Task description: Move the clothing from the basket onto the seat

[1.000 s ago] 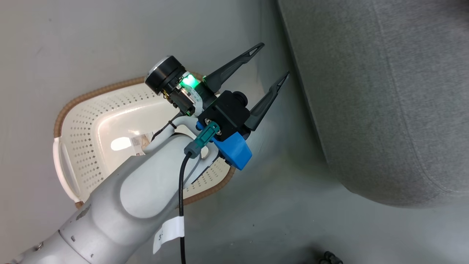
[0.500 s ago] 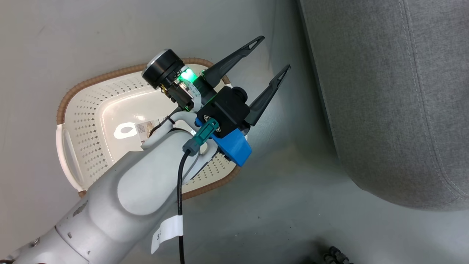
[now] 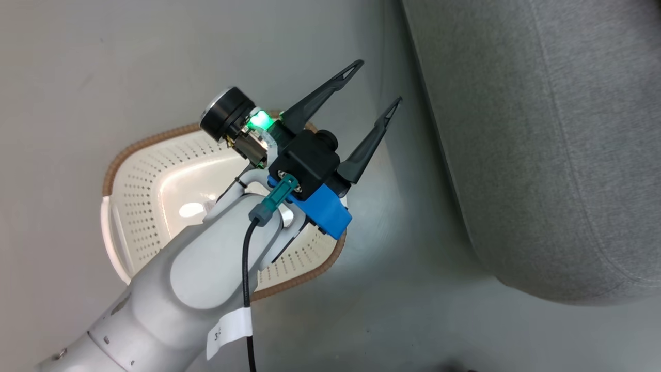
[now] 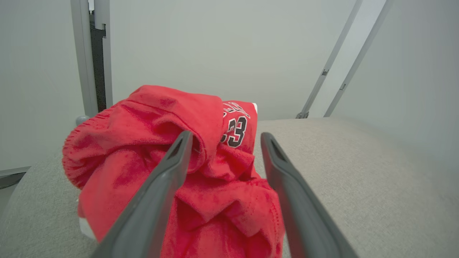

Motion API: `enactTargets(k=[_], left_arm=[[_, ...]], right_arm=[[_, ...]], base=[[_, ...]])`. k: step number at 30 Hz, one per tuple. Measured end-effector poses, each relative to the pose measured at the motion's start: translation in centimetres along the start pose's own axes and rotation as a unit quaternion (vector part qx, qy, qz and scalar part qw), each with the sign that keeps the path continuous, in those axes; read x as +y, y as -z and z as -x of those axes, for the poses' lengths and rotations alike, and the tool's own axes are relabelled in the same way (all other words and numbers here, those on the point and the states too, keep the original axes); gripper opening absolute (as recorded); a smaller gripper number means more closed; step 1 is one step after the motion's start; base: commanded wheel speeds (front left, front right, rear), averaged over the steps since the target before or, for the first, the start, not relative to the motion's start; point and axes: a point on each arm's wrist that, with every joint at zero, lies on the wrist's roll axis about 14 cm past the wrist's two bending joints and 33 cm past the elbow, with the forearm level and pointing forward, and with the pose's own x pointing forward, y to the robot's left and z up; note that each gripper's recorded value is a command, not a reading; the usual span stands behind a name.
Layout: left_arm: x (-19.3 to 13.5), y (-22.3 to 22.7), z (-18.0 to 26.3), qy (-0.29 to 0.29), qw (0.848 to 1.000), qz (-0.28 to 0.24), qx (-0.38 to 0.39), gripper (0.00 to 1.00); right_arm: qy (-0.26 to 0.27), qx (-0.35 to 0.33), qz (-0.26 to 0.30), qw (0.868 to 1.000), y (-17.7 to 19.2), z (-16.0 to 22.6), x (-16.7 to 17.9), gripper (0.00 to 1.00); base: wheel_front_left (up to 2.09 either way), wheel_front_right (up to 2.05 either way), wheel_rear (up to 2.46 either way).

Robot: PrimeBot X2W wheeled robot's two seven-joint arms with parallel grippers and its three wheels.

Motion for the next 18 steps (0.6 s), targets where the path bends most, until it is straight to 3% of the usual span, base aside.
enactTargets(k=[5,18], left_arm=[[0.8,-2.6,1.3,-0.043,0.999,0.000,-0.015,1.00],[4.1,-12.2,8.5,-0.194,0.975,-0.033,-0.106,1.00]], right_arm=[[-0.016,-0.045,-0.018,0.999,-3.3,3.0,0.3,1.00],[-0.132,-0.120,-0.114,0.977,-9.8,11.2,7.9,1.00]], base=[[0.00,0.00,0.00],[0.00,0.00,0.00]])
